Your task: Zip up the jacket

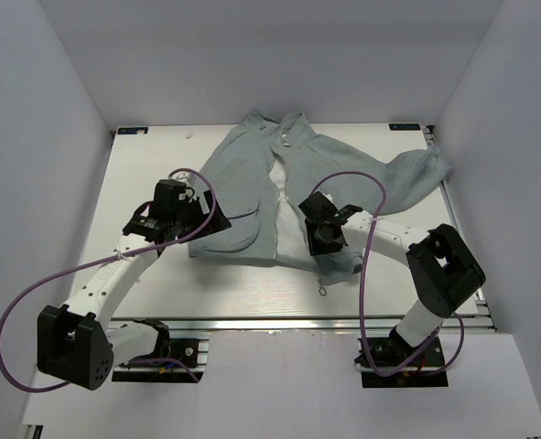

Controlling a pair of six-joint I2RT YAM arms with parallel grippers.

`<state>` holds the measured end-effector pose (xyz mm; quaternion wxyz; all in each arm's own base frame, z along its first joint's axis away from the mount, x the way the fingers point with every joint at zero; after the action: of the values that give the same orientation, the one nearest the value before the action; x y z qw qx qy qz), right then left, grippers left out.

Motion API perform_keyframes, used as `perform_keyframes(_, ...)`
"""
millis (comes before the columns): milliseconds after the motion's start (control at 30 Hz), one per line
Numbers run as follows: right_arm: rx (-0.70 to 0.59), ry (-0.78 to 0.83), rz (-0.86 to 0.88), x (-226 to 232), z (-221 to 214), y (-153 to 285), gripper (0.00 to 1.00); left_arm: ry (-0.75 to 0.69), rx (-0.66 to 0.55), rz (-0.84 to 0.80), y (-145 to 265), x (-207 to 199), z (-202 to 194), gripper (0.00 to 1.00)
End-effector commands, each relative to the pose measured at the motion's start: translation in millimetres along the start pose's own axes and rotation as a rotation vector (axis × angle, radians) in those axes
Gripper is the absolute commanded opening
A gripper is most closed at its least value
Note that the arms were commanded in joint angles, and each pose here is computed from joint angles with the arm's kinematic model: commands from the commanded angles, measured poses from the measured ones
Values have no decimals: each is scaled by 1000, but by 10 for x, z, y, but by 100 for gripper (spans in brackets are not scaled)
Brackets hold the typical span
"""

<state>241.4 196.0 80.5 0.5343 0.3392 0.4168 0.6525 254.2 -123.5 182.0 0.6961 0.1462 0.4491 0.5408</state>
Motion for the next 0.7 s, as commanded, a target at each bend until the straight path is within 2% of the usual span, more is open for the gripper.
perform_keyframes(0, -26, -15, 3, 11, 42, 21, 42, -15, -2, -35, 15, -51, -7, 98)
perform_keyframes(233, -49, 31, 110, 42, -56, 116, 52, -18, -12, -51, 45, -51, -34, 98)
perform_keyframes(433, 5, 53, 58, -38, -199, -18, 51, -20, -11, -88, 42, -76, -67, 98)
perform_keyframes(500, 3, 37, 21, -82, -213, -32, 43, -19, -11, -85, 38, -72, -67, 98)
perform_keyframes(533, -4, 34, 21, -84, -202, -18, 31, -19, -9, -85, 31, -77, -64, 98)
perform_keyframes(667, -40, 26, 52, -58, -136, 86, 2, -20, -6, -82, 16, -69, -61, 98)
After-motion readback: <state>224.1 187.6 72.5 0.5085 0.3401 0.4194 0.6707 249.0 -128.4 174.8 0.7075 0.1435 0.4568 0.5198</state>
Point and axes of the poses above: each gripper's point midway between its finger pads, its own y axis back along the fingers, its own x axis along the line the jaws close on, z = x × y, the point moved 5 cm from there along y, back along the fingers, and after that the axes turned 1 degree about -y, right-handed, at the moved point
